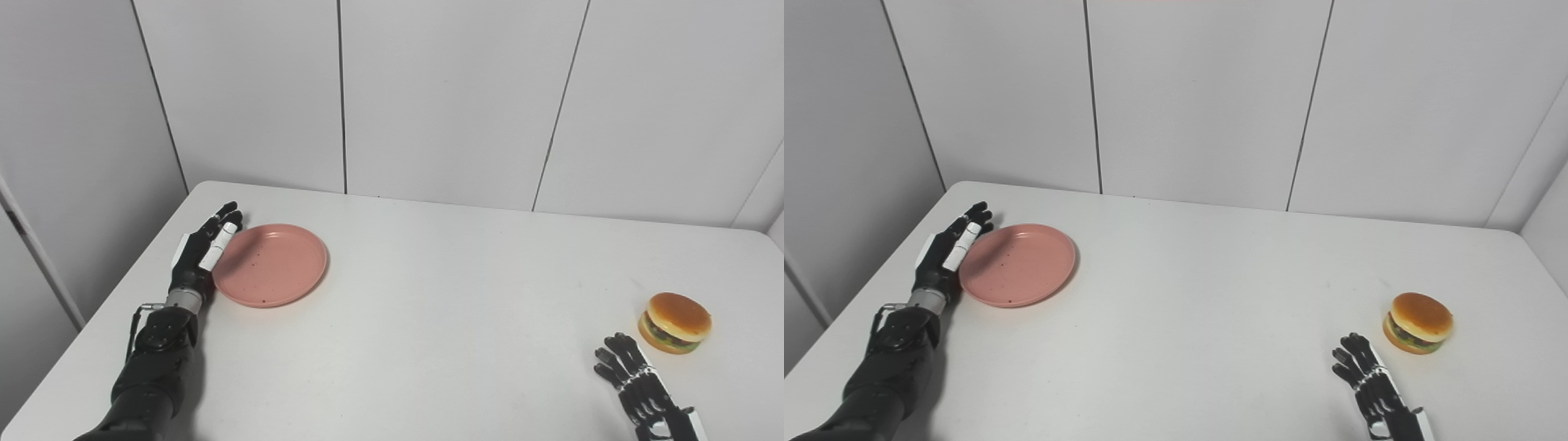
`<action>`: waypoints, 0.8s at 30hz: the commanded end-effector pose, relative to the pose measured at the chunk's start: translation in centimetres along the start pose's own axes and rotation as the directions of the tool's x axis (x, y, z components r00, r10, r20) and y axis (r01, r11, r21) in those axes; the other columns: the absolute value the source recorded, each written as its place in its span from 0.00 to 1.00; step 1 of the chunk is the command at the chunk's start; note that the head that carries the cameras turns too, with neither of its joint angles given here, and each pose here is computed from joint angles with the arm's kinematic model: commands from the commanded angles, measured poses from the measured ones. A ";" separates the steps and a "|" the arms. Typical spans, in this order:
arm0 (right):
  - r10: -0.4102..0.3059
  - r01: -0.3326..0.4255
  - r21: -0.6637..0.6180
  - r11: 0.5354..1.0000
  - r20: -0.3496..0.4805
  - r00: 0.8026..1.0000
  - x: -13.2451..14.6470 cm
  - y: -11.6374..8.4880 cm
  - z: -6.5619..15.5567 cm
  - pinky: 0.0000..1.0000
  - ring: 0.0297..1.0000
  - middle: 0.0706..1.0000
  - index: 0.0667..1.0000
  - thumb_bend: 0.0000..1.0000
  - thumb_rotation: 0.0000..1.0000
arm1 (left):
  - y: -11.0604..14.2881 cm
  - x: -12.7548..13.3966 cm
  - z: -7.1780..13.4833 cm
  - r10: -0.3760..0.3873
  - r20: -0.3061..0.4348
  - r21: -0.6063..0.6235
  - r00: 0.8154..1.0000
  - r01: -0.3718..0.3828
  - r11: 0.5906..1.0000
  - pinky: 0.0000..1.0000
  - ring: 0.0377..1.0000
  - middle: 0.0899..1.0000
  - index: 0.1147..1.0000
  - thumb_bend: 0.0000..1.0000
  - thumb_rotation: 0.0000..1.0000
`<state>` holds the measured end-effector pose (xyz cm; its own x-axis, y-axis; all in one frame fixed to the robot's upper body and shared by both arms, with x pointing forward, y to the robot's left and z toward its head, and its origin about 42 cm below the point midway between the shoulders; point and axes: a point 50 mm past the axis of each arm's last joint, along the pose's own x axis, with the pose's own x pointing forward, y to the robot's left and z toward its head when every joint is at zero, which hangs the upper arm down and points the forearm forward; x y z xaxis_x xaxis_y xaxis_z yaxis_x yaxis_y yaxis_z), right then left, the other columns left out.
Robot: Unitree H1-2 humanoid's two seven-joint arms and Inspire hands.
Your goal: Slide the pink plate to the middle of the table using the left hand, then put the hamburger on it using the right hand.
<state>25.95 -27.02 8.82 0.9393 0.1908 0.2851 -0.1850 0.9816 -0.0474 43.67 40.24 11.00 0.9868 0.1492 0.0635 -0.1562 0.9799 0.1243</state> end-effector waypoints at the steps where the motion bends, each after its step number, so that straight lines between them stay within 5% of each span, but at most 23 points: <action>1: -0.021 0.028 0.034 0.999 -0.185 0.983 -1.4 0.2 -2.8 0.87 0.88 0.90 0.90 0.92 0.95 | -1.5 0.1 0.2 -0.040 0.025 0.014 0.999 0.039 0.999 0.83 0.87 0.88 0.83 0.89 0.77; 12: -0.021 0.028 0.033 0.999 -0.188 0.982 -1.4 0.4 -2.6 0.88 0.88 0.90 0.90 0.92 0.95 | -3.8 -0.1 0.2 -0.088 0.042 0.015 0.995 0.087 0.996 0.82 0.88 0.88 0.83 0.95 0.78; 24: -0.019 0.023 0.022 0.999 -0.189 0.982 -1.3 0.9 -2.5 0.87 0.88 0.90 0.91 0.92 0.97 | -6.9 -1.1 -0.3 -0.198 0.054 0.024 0.979 0.197 0.980 0.82 0.89 0.89 0.84 0.89 0.79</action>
<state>25.78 -26.72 8.95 0.9438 0.1808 0.2769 -0.1722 0.9835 -0.0554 44.41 34.57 11.00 0.9946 -0.0254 0.1004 0.0081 0.9857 0.1685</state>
